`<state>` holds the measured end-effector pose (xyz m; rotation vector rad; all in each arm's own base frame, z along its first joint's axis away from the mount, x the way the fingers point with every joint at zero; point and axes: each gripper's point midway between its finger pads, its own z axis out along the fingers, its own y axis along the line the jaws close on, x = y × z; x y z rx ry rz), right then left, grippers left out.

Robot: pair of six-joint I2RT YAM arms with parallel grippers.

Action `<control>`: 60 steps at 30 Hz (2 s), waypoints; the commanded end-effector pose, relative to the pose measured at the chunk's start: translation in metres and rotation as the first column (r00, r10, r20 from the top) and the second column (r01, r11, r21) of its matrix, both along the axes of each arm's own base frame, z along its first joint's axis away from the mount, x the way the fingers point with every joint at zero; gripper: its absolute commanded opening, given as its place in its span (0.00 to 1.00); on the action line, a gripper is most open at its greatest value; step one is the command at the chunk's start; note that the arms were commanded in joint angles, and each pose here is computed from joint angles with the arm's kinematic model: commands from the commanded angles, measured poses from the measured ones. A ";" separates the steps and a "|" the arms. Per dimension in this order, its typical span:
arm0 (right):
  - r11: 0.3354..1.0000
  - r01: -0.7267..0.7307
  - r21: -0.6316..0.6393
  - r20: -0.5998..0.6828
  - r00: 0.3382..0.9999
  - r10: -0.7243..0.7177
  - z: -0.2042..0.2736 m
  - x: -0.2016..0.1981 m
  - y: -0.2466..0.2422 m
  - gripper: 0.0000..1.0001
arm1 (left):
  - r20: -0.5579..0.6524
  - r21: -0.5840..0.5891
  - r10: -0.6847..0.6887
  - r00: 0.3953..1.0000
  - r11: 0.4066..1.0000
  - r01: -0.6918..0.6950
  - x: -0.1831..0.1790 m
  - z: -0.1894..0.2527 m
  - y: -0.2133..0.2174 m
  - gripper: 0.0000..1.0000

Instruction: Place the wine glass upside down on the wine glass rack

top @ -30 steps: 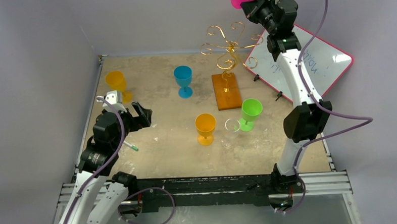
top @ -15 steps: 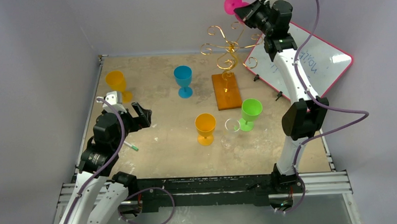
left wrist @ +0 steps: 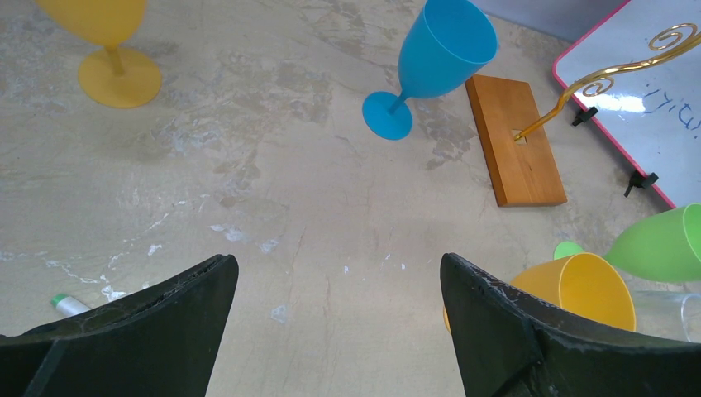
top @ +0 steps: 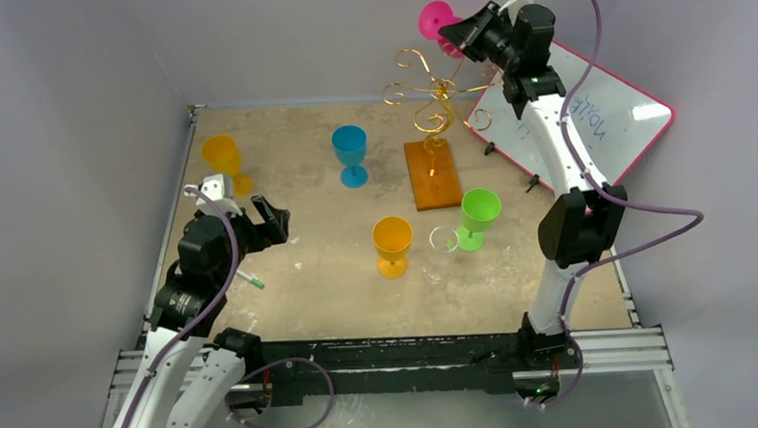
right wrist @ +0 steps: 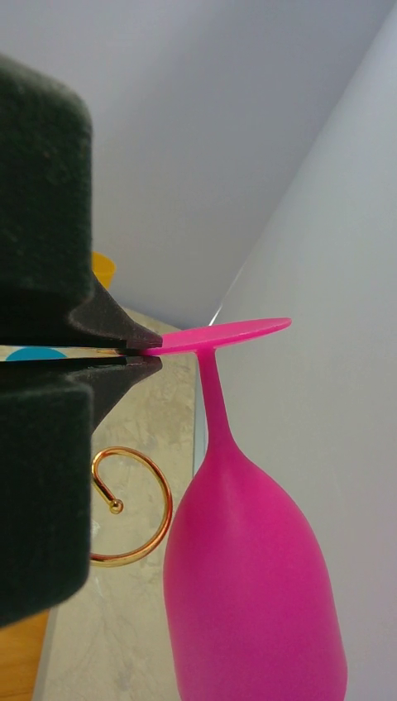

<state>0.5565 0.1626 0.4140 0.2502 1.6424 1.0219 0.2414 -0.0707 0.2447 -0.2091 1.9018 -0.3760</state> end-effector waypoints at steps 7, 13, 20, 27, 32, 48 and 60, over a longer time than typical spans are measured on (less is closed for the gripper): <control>0.996 -0.092 -0.013 0.029 0.995 0.093 0.014 -0.019 0.011 0.00 | 0.054 0.004 0.008 0.999 1.000 -0.008 0.002 0.013 0.002 0.92; 0.994 -0.105 -0.031 0.016 0.994 0.106 0.011 -0.027 0.011 0.00 | 0.055 0.005 0.012 0.998 1.000 -0.012 0.002 0.013 0.003 0.92; 0.990 -0.123 -0.065 -0.002 0.992 0.123 0.006 -0.035 0.012 0.00 | 0.056 0.007 0.017 0.998 1.000 -0.018 0.002 0.013 0.004 0.92; 0.990 -0.113 -0.089 -0.024 0.993 0.112 0.002 -0.040 0.009 0.00 | 0.055 0.006 0.020 0.998 1.000 -0.020 0.002 0.013 0.004 0.92; 0.991 -0.085 -0.105 -0.053 0.995 0.079 -0.003 -0.042 0.003 0.00 | 0.055 0.007 0.023 0.998 1.000 -0.023 0.002 0.013 0.005 0.92; 0.995 -0.024 -0.097 -0.082 0.997 0.016 0.000 -0.046 -0.009 0.00 | 0.061 0.004 0.030 0.998 1.000 -0.031 0.001 0.014 0.006 0.92; 0.997 0.032 -0.070 -0.079 0.996 -0.038 0.005 -0.048 -0.028 0.00 | 0.058 0.005 0.033 0.998 0.999 -0.033 0.001 0.013 0.007 0.92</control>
